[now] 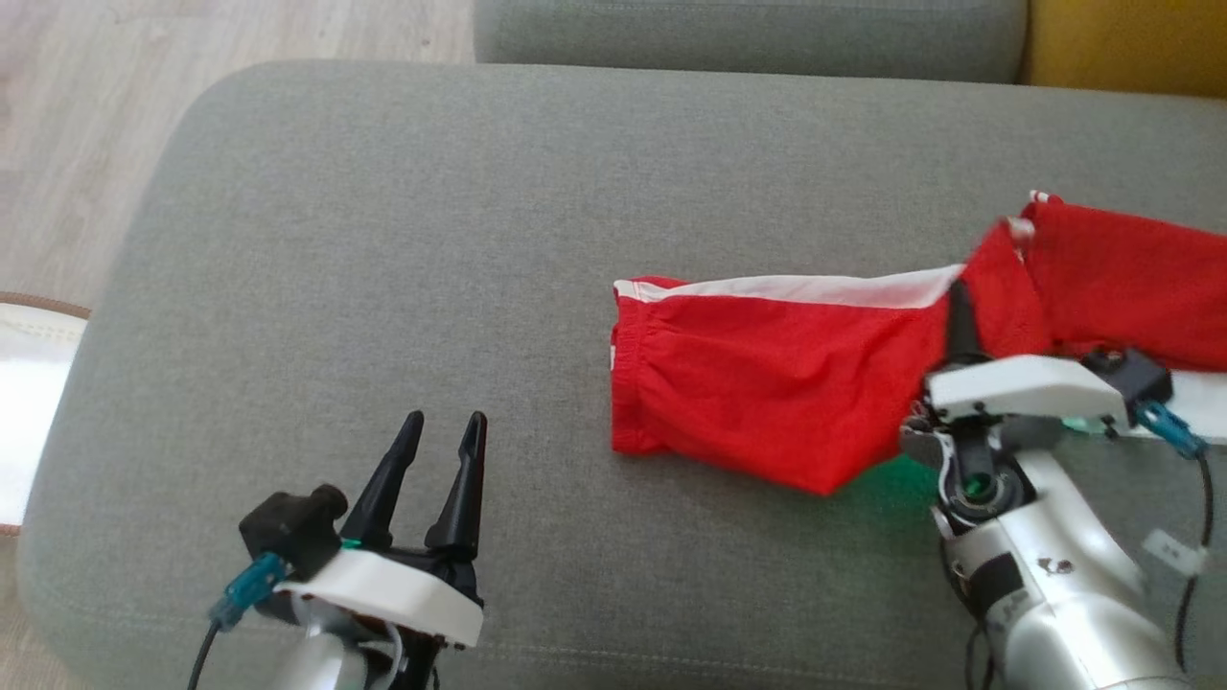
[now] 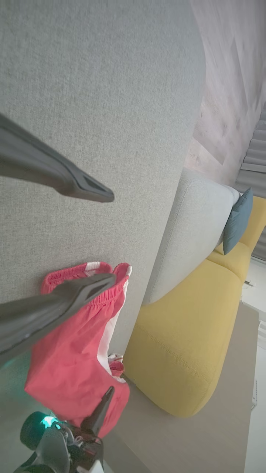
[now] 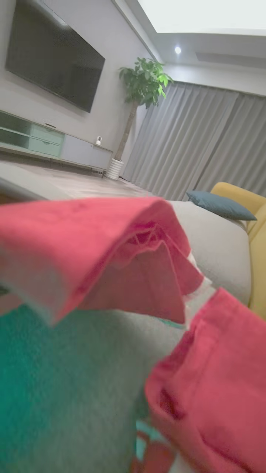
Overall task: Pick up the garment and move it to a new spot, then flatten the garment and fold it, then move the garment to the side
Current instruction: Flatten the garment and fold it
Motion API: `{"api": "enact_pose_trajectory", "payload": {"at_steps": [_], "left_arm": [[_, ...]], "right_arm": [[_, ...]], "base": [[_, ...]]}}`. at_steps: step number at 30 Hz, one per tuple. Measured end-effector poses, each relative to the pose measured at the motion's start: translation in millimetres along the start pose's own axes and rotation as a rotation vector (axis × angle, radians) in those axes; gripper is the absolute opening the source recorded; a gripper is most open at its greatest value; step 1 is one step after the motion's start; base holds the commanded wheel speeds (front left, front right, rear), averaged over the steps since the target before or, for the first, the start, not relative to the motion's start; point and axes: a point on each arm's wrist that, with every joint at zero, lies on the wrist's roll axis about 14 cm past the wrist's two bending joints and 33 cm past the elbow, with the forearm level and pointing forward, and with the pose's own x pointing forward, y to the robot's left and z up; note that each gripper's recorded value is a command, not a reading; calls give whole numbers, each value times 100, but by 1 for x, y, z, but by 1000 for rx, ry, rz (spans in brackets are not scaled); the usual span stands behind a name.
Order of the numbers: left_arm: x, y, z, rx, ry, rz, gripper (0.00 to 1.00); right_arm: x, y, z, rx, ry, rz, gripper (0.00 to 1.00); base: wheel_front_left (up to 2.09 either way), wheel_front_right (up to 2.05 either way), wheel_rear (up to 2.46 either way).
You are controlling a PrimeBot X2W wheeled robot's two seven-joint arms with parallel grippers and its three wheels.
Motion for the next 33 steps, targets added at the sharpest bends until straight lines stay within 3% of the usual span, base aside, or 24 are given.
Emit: {"api": "enact_pose_trajectory", "payload": {"at_steps": [5,9,19,29,30,31,33], "left_arm": [[-4,3,5,3,-15,11,100],[-9,7,7,5,-23,27,100],[-20,20,12,8,-40,74,100],[-29,31,12,7,-42,120,100],[-30,33,13,7,-44,125,100],[-31,34,13,7,-45,129,100],[-32,36,14,8,-47,137,100]], "right_arm": [[0,44,-15,-41,54,135,0],[-12,69,-48,-65,151,225,0],[-36,87,-124,-126,356,308,0],[-37,90,-162,-199,477,322,0],[-38,88,-166,-218,492,322,47],[-39,86,-169,-231,503,322,100],[-43,84,-177,-242,527,322,100]], "base": [[0,0,0],[0,0,0],[0,0,0],[0,0,0],[0,0,0],[0,0,0],[0,0,0]]}}
